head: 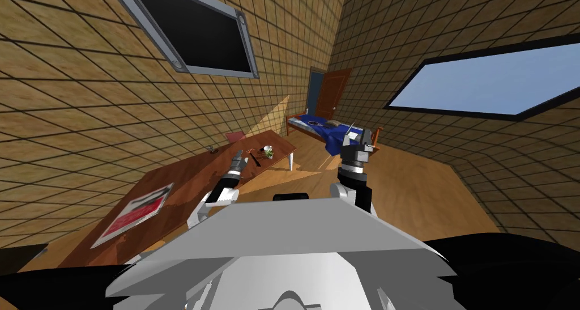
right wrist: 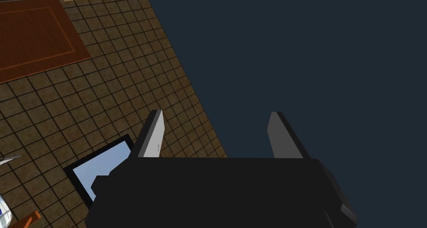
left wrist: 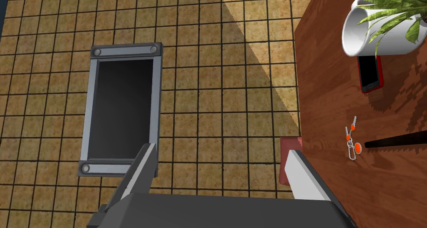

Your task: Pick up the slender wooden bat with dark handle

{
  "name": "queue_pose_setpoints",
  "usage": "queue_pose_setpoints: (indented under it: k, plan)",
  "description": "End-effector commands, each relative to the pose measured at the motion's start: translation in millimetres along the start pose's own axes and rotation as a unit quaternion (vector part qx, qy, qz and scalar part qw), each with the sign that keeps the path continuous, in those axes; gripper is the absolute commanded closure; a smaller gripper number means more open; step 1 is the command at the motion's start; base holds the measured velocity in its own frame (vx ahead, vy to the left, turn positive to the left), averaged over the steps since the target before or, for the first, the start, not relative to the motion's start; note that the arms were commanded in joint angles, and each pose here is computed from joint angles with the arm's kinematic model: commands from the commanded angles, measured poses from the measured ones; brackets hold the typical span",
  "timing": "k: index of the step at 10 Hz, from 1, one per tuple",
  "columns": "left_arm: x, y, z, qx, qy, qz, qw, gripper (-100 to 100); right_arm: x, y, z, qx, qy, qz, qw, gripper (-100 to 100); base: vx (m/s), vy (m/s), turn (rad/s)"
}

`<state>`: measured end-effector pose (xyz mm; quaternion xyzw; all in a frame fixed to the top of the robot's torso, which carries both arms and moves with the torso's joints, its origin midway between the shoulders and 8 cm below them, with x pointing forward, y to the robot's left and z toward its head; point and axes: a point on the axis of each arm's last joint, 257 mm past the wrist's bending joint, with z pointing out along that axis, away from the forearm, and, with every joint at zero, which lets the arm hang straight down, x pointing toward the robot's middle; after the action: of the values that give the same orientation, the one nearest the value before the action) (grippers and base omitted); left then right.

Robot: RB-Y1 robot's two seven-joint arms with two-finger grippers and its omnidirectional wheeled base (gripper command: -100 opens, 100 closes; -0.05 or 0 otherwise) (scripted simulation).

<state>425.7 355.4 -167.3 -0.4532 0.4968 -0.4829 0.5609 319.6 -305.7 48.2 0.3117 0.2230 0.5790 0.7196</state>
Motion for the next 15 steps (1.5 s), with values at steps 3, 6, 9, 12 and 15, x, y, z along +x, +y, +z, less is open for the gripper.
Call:
queue_pose_setpoints:
  k: [3, 6, 9, 12, 15]
  plan:
    - [-20.0, 48.6, 1.1, -0.070, -0.007, 0.010, 0.9975, -100, 0.0, 0.0, 0.0, 0.000, 0.000, 0.000, 1.0000, 0, -0.054, -0.009, -0.148]
    - [-44.9, 93.7, -2.1, -0.141, -0.014, 0.024, 0.9896, -100, -0.1, 0.0, -0.1, 0.000, 0.000, 0.000, 1.0000, 0, -0.041, -0.004, -0.185]
    - [-61.3, 126.5, -10.3, -0.193, -0.020, 0.031, 0.9804, -100, 0.0, 0.0, 0.0, 0.000, 0.000, 0.000, 1.0000, 0, -0.034, 0.001, -0.163]
    - [-75.8, 151.2, -18.1, -0.236, -0.024, 0.037, 0.9707, -100, -0.1, 0.0, -0.1, 0.000, 0.000, 0.000, 1.0000, 0, -0.017, 0.006, -0.116]
    - [-102.6, 188.5, -33.7, -0.306, -0.028, 0.049, 0.9504, -100, -0.1, 0.0, -0.1, 0.000, 0.000, 0.000, 1.0000, 0, -0.009, 0.009, -0.192]
